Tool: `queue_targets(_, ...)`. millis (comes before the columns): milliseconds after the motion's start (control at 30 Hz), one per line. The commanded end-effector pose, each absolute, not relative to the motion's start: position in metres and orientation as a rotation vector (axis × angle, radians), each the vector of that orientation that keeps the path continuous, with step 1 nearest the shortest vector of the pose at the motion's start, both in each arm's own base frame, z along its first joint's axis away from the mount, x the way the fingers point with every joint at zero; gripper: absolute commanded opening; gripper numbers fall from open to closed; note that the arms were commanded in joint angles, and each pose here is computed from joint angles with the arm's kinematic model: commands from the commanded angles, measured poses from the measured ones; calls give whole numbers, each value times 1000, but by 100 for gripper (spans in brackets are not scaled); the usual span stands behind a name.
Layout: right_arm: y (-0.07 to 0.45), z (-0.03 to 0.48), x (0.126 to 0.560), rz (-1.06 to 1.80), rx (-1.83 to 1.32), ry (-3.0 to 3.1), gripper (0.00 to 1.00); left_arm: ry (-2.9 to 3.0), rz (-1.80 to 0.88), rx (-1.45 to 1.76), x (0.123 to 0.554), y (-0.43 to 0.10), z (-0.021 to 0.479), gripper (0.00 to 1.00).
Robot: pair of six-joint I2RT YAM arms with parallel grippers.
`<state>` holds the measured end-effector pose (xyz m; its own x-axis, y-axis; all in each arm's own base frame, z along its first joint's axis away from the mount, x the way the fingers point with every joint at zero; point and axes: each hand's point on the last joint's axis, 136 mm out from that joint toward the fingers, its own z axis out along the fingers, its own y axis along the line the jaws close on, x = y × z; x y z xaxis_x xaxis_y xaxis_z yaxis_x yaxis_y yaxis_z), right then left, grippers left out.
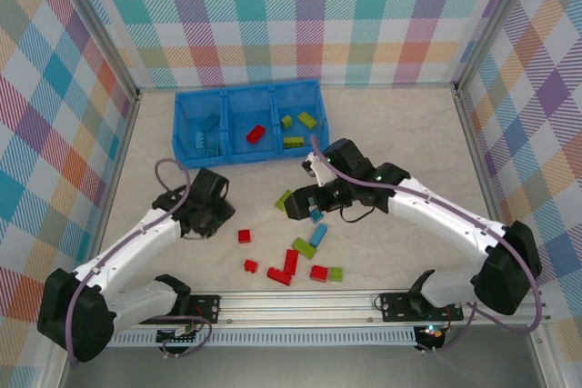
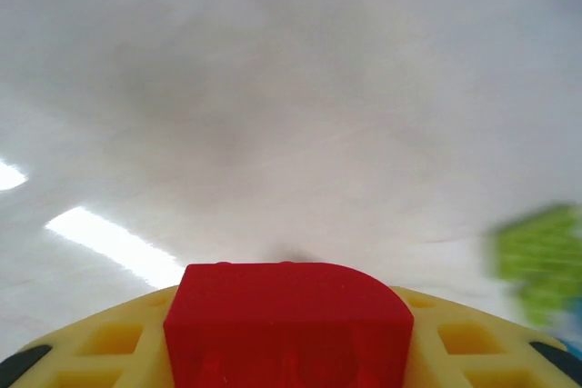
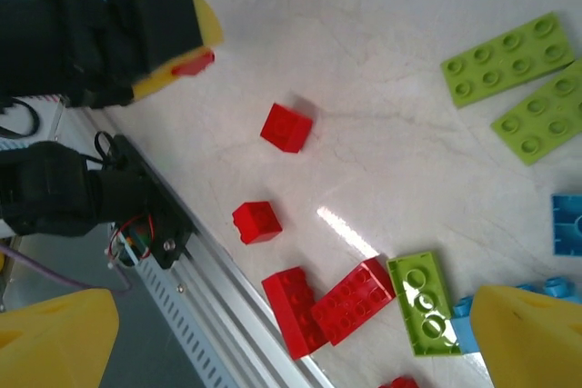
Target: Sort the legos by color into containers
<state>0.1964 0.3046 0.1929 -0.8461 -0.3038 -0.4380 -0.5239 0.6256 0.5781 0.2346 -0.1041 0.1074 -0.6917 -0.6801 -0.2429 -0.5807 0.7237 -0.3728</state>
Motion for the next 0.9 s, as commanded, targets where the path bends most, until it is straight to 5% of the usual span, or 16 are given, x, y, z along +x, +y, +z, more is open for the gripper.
queue_targets(0,303,209,216,1007,-563,2434,100,2436,-430,-809,286,-123,157,38)
queue_targets(167,291,217,226,945,-472,2378,100,2341,-271,-689,366,-132,188,36)
queue_targets(367,281,220,220,942,-433,2380,100,2398,-246,-720,458,-149,165,35)
queue_targets(467,275,218,217,928,-422,2389,100,2405,-242,-728,487,-156,157,48)
queue_targets(600,265,212,217,865,-406,2403,100,2372,-242,-723,503,-157,167,74)
queue_targets(867,243,185,235,595,-440,2438,100,2369,-347,-592,468,-159,217,81)
